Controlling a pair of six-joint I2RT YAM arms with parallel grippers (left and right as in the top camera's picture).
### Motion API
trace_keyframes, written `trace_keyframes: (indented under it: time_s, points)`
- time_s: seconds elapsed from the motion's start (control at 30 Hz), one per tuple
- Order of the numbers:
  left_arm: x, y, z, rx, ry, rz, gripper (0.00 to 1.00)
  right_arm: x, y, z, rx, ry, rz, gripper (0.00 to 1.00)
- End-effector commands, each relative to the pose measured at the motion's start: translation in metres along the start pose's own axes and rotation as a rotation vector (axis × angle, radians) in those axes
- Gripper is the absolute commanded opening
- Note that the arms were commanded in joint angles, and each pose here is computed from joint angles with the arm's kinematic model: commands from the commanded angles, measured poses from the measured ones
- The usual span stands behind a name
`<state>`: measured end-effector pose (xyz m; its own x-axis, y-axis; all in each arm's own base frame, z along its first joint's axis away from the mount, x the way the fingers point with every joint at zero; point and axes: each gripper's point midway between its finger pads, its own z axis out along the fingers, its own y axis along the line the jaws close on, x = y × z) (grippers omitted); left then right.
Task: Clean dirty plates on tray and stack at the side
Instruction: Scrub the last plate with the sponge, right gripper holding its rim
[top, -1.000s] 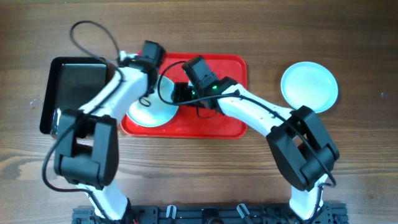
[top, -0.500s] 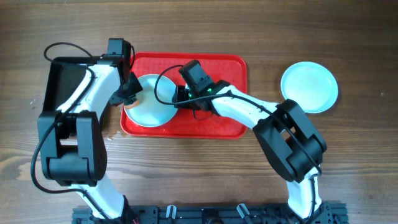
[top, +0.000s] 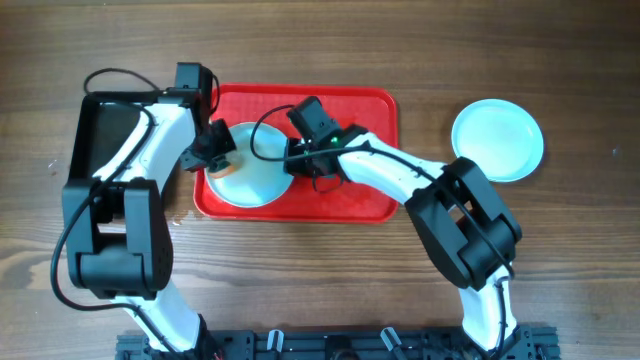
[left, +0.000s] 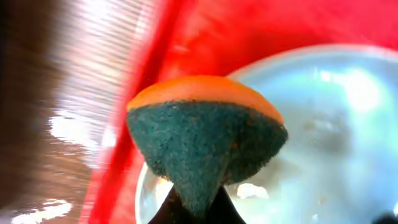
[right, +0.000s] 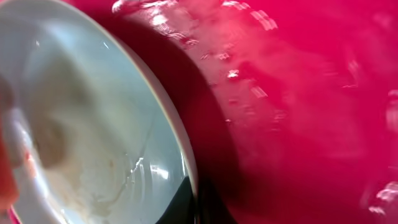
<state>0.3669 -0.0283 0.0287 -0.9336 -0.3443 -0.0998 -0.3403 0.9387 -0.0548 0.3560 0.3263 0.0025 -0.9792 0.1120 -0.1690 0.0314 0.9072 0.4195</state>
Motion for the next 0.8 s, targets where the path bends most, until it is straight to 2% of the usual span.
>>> trace_keyframes:
  time_s: [0.0, 0.13, 0.23, 0.33, 0.77]
  points:
    - [0.012, -0.040, -0.013, 0.121, 0.012, 0.139, 0.04, -0.013, -0.035, -0.001, 0.161, -0.033, 0.062, 0.04]
    - [0.026, -0.065, -0.012, 0.136, 0.018, 0.191, 0.04, -0.015, -0.055, -0.013, 0.291, -0.059, 0.147, 0.05]
    - [0.030, -0.084, -0.009, 0.152, 0.000, 0.241, 0.04, -0.015, -0.053, -0.014, 0.287, -0.055, 0.146, 0.04]
    - [0.027, -0.098, -0.004, 0.174, -0.027, 0.222, 0.04, -0.014, -0.053, -0.014, 0.289, -0.052, 0.145, 0.04]
    - [0.033, -0.104, 0.035, 0.143, 0.010, 0.235, 0.04, -0.014, -0.052, -0.014, 0.284, -0.054, 0.161, 0.04]
